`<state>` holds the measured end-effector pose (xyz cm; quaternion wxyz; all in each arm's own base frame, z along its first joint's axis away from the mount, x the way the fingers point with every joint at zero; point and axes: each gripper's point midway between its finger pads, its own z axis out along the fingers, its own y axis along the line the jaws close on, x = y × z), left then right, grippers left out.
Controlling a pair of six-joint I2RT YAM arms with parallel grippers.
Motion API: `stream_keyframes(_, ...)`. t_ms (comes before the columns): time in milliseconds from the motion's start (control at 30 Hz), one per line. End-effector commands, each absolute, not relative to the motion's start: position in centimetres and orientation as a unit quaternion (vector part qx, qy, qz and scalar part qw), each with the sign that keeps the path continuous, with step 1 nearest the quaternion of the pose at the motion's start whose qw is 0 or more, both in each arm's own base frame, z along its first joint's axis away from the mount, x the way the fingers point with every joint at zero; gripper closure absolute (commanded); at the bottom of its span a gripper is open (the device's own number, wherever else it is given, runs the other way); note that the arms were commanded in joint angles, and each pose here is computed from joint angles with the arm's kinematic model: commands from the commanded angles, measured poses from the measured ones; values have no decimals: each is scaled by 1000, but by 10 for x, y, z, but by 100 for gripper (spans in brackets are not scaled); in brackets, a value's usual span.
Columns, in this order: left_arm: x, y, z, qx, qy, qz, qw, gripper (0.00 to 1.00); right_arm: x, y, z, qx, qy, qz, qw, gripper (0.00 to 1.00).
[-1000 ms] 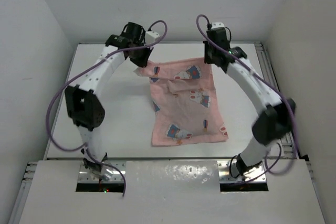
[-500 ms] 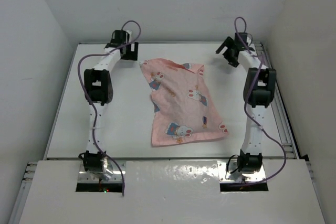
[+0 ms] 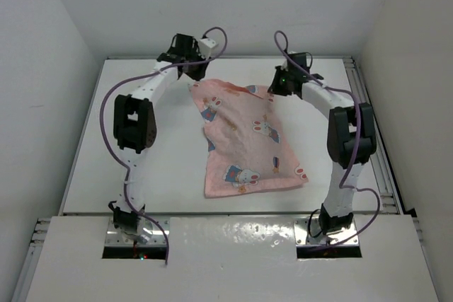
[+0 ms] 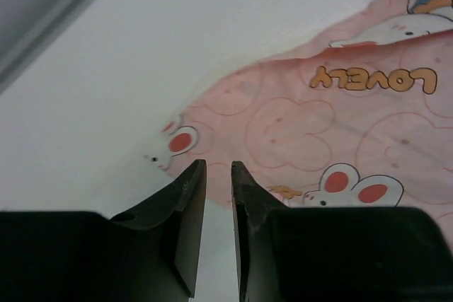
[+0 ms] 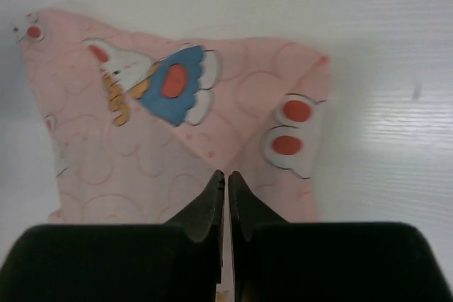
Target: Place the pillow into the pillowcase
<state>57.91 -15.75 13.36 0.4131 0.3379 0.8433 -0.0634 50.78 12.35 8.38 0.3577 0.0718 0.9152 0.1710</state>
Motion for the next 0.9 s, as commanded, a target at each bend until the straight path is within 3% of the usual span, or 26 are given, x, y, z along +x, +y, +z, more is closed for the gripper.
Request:
stream_keyframes(0,578,-155,97,334,861,-73,376,81,512,166,133,-21,886,203,417,98)
stream_keyframes(133,586,-150,80,285,882,-65,370,75,516,217,133,-47,879,236,412,100)
stream_keyframes(300,581,-147,67,270,893,-64,355,68,526,245,80,0,899,268,345,100)
stream_keyframes(567,578,-140,46,264,903,-48,336,62,562,243,49,59,906,228,352,100)
stream_keyframes(867,586,-131,39,262,904,-16,337,62,650,161,67,178,844,91,498,100)
